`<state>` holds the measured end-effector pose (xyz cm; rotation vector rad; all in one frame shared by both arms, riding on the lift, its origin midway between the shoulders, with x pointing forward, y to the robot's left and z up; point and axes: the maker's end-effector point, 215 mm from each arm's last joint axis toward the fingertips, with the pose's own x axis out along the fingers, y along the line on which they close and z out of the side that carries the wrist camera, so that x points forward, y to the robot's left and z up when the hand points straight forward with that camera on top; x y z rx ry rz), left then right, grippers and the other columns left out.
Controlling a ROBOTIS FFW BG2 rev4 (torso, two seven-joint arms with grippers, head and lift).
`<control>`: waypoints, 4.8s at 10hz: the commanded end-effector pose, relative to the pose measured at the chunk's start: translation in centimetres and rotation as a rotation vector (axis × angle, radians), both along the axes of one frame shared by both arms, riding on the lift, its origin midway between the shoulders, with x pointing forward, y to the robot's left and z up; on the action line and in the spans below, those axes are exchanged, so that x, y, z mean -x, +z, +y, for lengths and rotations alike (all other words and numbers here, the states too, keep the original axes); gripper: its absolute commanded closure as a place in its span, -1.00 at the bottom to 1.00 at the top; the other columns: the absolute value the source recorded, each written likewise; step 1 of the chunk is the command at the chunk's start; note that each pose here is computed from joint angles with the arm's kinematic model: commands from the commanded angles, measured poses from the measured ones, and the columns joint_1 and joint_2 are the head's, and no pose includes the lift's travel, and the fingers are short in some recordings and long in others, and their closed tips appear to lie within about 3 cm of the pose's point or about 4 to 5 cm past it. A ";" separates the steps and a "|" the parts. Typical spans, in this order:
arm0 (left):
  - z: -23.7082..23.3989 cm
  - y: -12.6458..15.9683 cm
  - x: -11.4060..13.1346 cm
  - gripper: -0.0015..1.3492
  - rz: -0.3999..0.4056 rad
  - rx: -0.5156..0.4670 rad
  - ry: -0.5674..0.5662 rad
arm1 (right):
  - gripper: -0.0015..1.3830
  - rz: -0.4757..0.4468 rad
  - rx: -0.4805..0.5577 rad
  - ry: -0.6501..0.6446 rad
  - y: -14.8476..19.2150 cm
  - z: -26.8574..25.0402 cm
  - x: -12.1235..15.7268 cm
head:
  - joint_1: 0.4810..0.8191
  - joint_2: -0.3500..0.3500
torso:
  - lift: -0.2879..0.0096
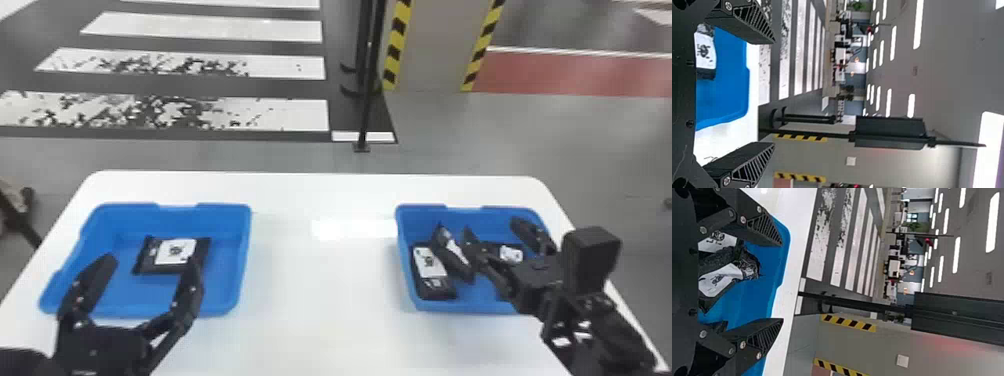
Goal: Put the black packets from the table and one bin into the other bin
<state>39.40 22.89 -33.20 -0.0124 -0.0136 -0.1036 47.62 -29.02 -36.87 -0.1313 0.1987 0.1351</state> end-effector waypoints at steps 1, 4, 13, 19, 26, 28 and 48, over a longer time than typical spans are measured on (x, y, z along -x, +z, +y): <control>2.0 -2.1 -1.2 -0.84 0.084 -0.110 -0.030 | -0.86 -0.071 -0.046 0.018 2.4 0.7 3.4 | 0.27 -0.23 | 0.20; 4.4 -2.6 -2.4 -0.83 0.112 -0.200 -0.004 | -0.85 -0.060 -0.197 0.069 3.4 3.1 10.1 | 0.27 -0.08 | 0.20; 3.2 -13.9 -12.8 -0.65 0.520 -0.384 -0.366 | -0.85 -0.042 -0.224 0.155 3.2 4.4 10.0 | 0.27 -0.01 | 0.20; 11.1 -16.9 -13.5 -0.65 0.658 -0.400 -0.250 | -0.85 -0.028 -0.253 0.189 2.7 5.9 9.7 | 0.27 0.31 | 0.20; 9.9 -21.3 -13.3 0.81 0.818 -0.424 -0.274 | -0.85 -0.010 -0.300 0.215 1.4 7.1 9.4 | 0.27 0.35 | 0.20; 9.8 -21.4 -13.1 0.80 0.804 -0.417 -0.279 | -0.85 -0.011 -0.304 0.217 1.5 7.1 9.4 | 0.27 0.38 | 0.20; -13.8 -3.6 -2.0 0.80 0.304 0.395 -0.586 | -0.85 0.099 -0.503 0.720 6.1 29.2 2.4 | 0.27 0.34 | 0.20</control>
